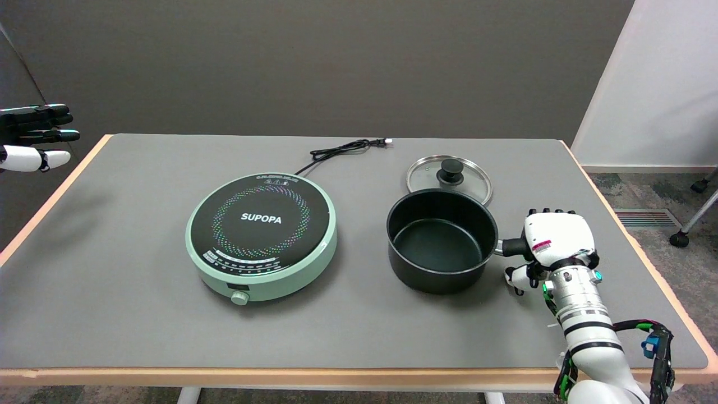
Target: Pick up the pot lid.
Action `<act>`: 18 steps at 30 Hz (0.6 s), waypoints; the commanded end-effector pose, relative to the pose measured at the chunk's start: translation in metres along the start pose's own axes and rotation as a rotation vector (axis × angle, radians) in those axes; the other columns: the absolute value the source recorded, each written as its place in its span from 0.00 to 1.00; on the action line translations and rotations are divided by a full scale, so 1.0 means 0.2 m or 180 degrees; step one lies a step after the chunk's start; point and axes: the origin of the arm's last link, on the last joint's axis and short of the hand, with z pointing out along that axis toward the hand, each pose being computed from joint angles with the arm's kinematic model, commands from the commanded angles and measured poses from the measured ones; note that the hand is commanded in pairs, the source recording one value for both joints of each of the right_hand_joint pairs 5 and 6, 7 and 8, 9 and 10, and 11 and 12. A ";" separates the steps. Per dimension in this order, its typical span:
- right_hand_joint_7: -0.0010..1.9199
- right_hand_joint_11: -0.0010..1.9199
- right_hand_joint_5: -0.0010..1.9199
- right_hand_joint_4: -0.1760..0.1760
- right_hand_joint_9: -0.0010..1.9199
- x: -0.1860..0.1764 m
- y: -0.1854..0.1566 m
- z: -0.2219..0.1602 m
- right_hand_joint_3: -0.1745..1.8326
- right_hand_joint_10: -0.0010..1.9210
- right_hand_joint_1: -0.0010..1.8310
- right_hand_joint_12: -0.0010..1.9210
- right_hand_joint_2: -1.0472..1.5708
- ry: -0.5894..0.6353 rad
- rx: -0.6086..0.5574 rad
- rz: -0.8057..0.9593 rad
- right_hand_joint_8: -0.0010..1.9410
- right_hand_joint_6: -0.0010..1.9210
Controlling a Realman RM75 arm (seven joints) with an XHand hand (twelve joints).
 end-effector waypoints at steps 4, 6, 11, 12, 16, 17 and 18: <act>0.92 0.92 0.92 0.33 0.92 -0.02 0.01 0.04 0.40 0.92 0.60 0.92 0.72 0.0028 -0.0133 0.0147 0.91 0.92; 0.92 0.92 0.92 0.29 0.92 -0.02 0.03 0.04 0.41 0.92 0.54 0.92 0.82 0.0023 -0.0198 0.0238 0.91 0.92; 0.93 0.93 0.93 0.30 0.93 -0.04 0.03 0.05 0.66 0.93 0.47 0.93 0.80 0.0001 -0.0220 0.0295 0.92 0.93; 0.93 0.93 0.93 0.31 0.93 -0.04 0.03 0.05 0.67 0.93 0.47 0.93 0.79 0.0001 -0.0221 0.0296 0.92 0.93; 0.94 0.94 0.94 0.32 0.94 -0.04 0.03 0.06 0.57 0.94 0.45 0.94 0.82 -0.0004 -0.0213 0.0303 0.93 0.94; 0.94 0.94 0.94 0.32 0.94 -0.04 0.03 0.06 0.54 0.94 0.45 0.94 0.84 -0.0006 -0.0210 0.0307 0.93 0.94; 0.94 0.94 0.94 0.32 0.94 -0.04 0.02 0.06 0.51 0.94 0.45 0.94 0.86 -0.0007 -0.0208 0.0310 0.93 0.94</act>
